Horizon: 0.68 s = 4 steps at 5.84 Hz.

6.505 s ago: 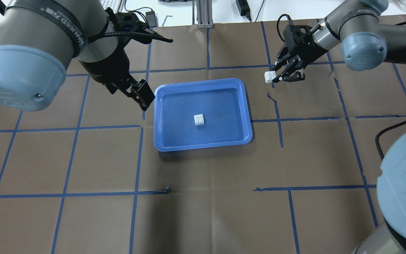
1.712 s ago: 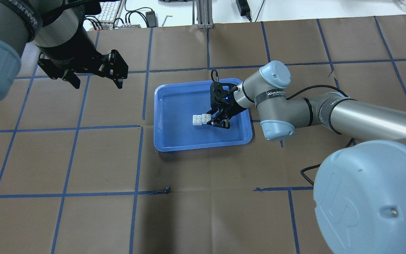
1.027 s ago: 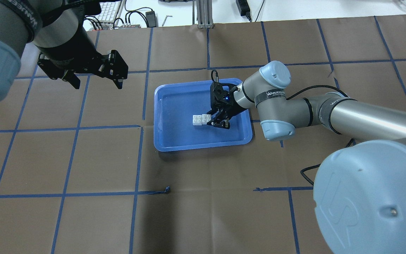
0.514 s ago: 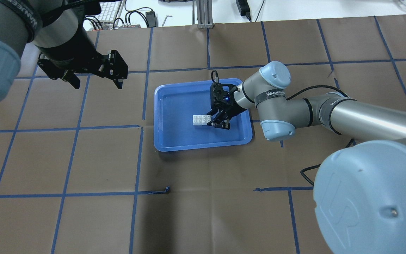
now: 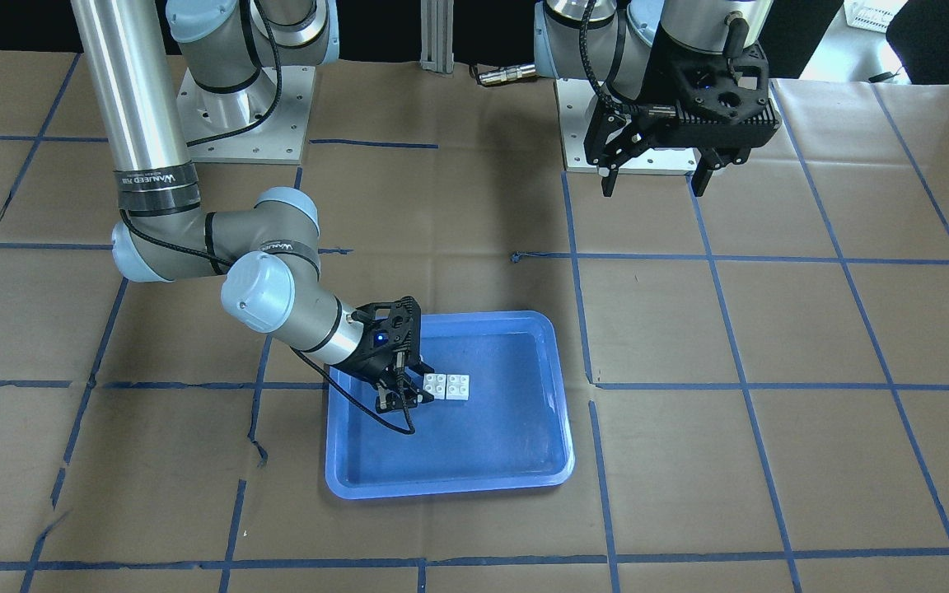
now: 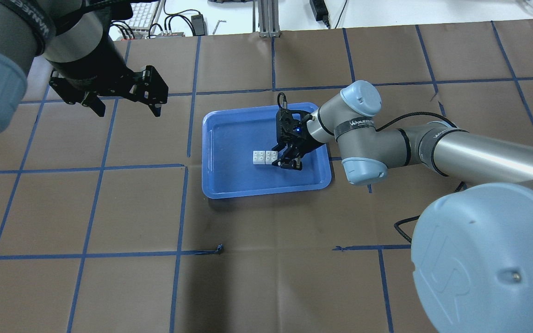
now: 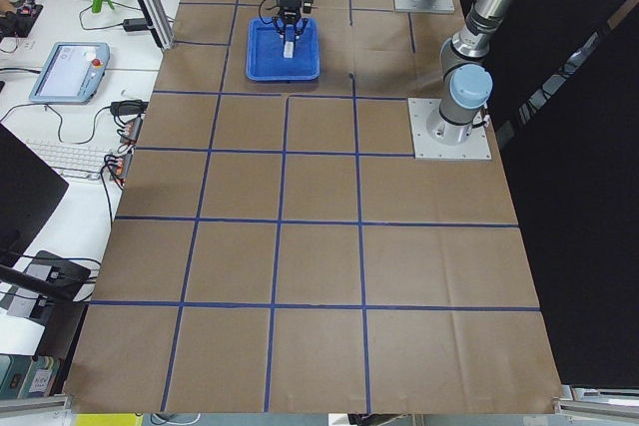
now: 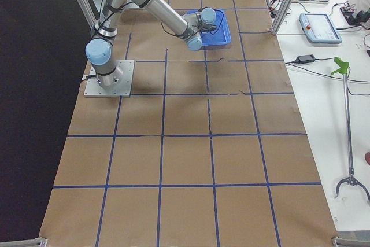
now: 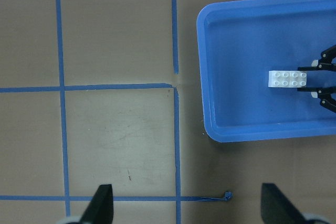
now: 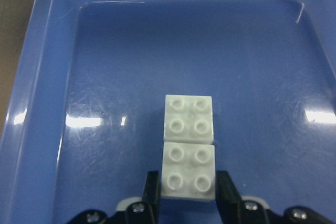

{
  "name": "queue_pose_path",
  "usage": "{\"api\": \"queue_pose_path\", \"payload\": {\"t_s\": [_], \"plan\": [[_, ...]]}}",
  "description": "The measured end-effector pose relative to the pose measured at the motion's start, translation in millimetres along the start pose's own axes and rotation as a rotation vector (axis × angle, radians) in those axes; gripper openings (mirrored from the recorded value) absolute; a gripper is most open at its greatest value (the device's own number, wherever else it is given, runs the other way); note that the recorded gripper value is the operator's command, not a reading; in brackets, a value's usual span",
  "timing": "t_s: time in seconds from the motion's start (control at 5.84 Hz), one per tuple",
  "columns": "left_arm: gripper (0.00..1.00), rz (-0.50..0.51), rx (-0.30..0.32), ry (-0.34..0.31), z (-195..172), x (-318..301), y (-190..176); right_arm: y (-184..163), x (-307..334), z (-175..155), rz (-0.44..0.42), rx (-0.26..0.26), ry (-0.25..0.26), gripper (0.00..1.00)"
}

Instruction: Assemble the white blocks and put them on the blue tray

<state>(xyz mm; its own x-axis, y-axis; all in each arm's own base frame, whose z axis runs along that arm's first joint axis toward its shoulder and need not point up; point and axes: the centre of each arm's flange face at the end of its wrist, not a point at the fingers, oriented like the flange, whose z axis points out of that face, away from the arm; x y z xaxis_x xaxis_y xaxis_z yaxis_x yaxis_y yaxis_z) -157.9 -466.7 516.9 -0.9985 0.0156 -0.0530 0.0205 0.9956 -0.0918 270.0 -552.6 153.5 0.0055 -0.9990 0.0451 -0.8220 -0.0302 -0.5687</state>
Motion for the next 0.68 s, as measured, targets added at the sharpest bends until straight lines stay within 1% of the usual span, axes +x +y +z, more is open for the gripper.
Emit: {"api": "queue_pose_path", "payload": {"t_s": [0.17, 0.51, 0.68], "plan": [[1.00, 0.000, 0.000, 0.000, 0.0, 0.0, 0.0, -0.1, 0.1, -0.2, 0.000, 0.000, 0.000, 0.53], [1.00, 0.000, 0.000, 0.000, 0.0, 0.0, 0.0, -0.6, 0.6, -0.6, -0.001, 0.001, 0.003, 0.99], [1.00, 0.000, 0.000, 0.000, 0.0, 0.0, 0.0, -2.1, 1.3, -1.7, -0.001, 0.008, 0.005, 1.00]]}}
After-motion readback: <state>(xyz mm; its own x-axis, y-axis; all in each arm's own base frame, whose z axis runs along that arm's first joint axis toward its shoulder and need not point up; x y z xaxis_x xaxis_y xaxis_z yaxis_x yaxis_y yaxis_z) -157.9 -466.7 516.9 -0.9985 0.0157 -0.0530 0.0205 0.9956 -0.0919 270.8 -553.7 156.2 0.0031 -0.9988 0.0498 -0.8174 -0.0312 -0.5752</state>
